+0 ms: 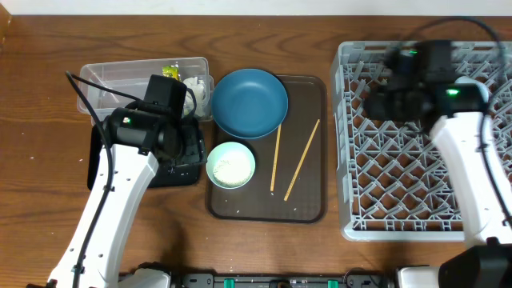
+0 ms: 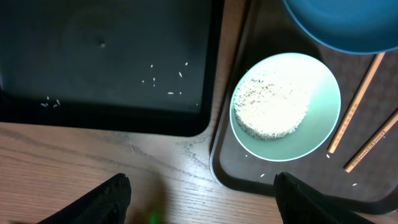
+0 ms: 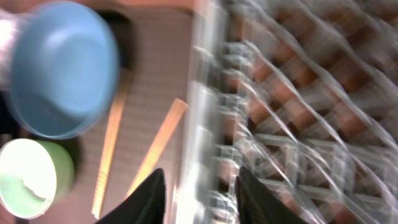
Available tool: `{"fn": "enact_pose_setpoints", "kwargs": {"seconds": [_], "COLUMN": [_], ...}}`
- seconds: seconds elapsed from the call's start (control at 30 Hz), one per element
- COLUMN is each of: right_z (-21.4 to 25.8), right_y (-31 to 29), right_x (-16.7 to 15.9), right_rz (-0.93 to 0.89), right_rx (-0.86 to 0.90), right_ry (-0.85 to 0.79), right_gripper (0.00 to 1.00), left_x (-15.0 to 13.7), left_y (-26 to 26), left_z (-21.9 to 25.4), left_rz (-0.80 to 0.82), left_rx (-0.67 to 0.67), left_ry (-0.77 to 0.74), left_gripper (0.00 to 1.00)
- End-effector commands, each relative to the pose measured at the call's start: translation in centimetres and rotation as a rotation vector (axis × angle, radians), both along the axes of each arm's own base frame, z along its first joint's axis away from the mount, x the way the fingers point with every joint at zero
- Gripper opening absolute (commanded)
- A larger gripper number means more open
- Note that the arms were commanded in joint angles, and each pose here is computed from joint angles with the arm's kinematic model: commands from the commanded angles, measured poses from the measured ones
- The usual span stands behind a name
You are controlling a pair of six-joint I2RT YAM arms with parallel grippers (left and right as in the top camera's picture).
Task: Sort waste into correct bins and load items into the dishwasher rack
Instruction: 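Reach the right gripper to the blue plate and grasp its rim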
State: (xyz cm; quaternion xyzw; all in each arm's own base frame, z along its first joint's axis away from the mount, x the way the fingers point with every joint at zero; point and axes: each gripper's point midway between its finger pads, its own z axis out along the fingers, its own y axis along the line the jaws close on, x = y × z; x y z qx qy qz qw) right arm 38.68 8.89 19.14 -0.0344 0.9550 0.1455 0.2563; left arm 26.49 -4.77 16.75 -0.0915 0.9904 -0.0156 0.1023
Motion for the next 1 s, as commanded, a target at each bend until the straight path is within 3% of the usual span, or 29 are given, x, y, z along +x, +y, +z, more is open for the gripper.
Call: {"fn": "enact_pose_setpoints", "kwargs": {"seconds": [0.0,0.13,0.33,0.63,0.97], "right_z": [0.3,-0.8,-5.2,-10.2,-14.9], "right_y": [4.1,8.3,13.4,14.5,14.7], "right_x": [0.5,1.7,2.6,2.9,3.4], "right_rz": [0.062,0.096,0.141,0.079,0.002], "right_rx": [0.007,-0.027,-0.064,-0.139,-0.128], "right_ry": [-0.045,-0.097,-0.087,-0.025,0.051], "right_gripper": [0.41,0.51,0.52,0.54,0.47], "left_x": [-0.2,-0.2,-0.2,-0.2,-0.2], "left_y": [0.1,0.1,0.1,0.1,0.1], "left_z": [0.2,0.2,0.2,0.1,0.1], "left_rz": [0.006,0.006,0.006,0.006,0.007], "left_rx": [-0.003,-0.003,-0.003,-0.003,-0.003], "left_ry": [0.001,0.003,0.003,0.004,0.003], "left_gripper": [0.77,0.77,0.77,0.77,0.77]}}
